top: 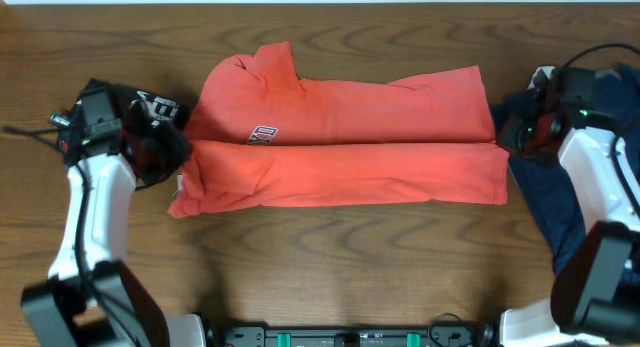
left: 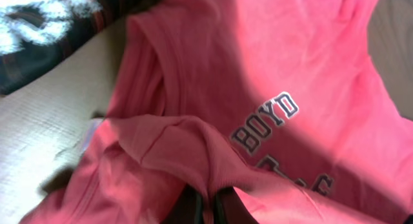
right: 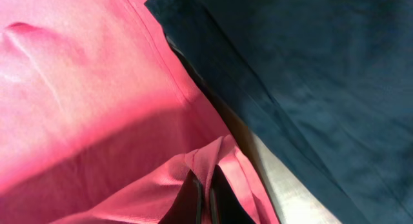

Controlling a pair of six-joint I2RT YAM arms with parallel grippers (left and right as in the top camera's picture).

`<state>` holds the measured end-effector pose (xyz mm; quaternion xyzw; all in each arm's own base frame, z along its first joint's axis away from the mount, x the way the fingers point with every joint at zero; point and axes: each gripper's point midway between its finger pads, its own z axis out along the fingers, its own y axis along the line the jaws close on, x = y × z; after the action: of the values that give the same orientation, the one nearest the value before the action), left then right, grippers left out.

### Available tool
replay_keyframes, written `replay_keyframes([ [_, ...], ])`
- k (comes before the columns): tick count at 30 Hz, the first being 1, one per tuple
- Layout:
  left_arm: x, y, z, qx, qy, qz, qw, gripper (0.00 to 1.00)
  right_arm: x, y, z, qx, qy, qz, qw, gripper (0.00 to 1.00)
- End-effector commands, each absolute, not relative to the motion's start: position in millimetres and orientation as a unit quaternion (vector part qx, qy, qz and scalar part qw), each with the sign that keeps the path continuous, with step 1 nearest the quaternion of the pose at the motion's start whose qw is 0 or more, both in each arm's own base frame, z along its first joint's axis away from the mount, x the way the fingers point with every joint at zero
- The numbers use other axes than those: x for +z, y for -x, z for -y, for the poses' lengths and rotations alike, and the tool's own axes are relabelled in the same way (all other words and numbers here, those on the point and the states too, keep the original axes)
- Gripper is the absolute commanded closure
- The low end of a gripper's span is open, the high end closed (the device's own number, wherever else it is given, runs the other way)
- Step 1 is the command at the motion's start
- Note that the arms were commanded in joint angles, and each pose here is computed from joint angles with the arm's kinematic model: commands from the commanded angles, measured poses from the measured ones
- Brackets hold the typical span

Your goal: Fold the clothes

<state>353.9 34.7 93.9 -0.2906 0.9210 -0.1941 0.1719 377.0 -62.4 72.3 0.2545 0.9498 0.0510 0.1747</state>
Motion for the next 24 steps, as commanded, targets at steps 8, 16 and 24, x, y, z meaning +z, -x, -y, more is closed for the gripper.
replay_keyframes([
  [8, 72, -370, -17, -0.2, 0.266, -0.929, 0.16, 0.41, 48, -403, 47, 0.055, -0.221, -0.955, 0.191, 0.48],
  [16, 95, -340, -35, -0.159, 0.279, -0.936, 0.143, 0.34, 42, -366, 58, 0.002, -0.233, -0.964, 0.126, 0.34],
  [24, 58, -286, -31, -0.114, 0.3, -0.946, 0.045, 0.34, 18, -310, 68, -0.056, -0.253, -0.965, 0.037, 0.35],
])
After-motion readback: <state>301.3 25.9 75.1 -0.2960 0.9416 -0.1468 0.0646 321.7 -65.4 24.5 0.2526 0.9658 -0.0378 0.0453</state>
